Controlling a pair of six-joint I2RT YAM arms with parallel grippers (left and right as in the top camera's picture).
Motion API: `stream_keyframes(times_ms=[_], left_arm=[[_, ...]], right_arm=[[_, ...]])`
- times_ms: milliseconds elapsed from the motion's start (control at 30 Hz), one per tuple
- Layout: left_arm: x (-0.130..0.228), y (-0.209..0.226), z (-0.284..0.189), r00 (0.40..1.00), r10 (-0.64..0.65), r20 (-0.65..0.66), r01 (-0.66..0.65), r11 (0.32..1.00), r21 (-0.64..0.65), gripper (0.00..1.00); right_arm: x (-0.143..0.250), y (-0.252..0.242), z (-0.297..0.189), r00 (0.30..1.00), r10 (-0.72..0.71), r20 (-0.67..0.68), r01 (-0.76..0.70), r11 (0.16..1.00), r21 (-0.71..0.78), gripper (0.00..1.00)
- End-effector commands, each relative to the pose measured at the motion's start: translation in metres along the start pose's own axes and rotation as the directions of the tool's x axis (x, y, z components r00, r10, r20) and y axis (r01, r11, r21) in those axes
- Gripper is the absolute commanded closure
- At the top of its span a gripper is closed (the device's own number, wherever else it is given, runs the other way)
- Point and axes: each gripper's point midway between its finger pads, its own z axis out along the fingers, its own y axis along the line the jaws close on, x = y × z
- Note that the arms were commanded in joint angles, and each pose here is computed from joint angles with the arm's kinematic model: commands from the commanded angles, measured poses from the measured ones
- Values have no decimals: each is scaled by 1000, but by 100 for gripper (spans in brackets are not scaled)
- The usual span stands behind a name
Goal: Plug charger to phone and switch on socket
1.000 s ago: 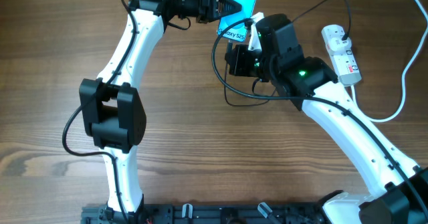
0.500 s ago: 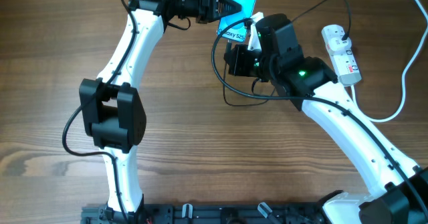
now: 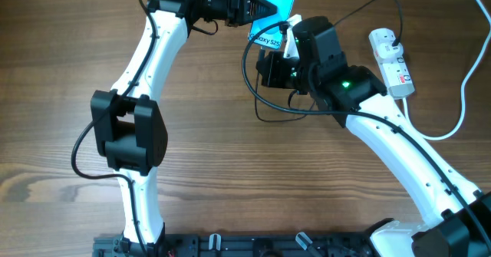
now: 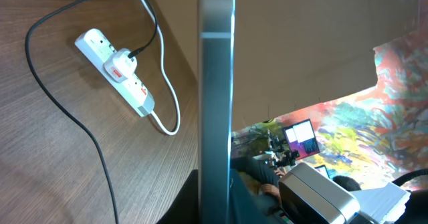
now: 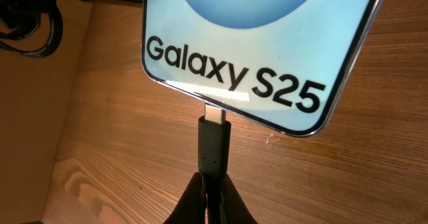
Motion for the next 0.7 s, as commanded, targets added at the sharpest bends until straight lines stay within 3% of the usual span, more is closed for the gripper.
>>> stream_keyframes(times_ms=[0,667], left_arm=[[2,-39,-6,996,87,-16,-85,994,67,96],[0,-36,-6,999,42,-10,-42,998,46,96]], right_arm=[[-11,-7,2,999,8,42,-9,1000,30,96],[-9,-14,2,999,13,41,-16,998,66,96]])
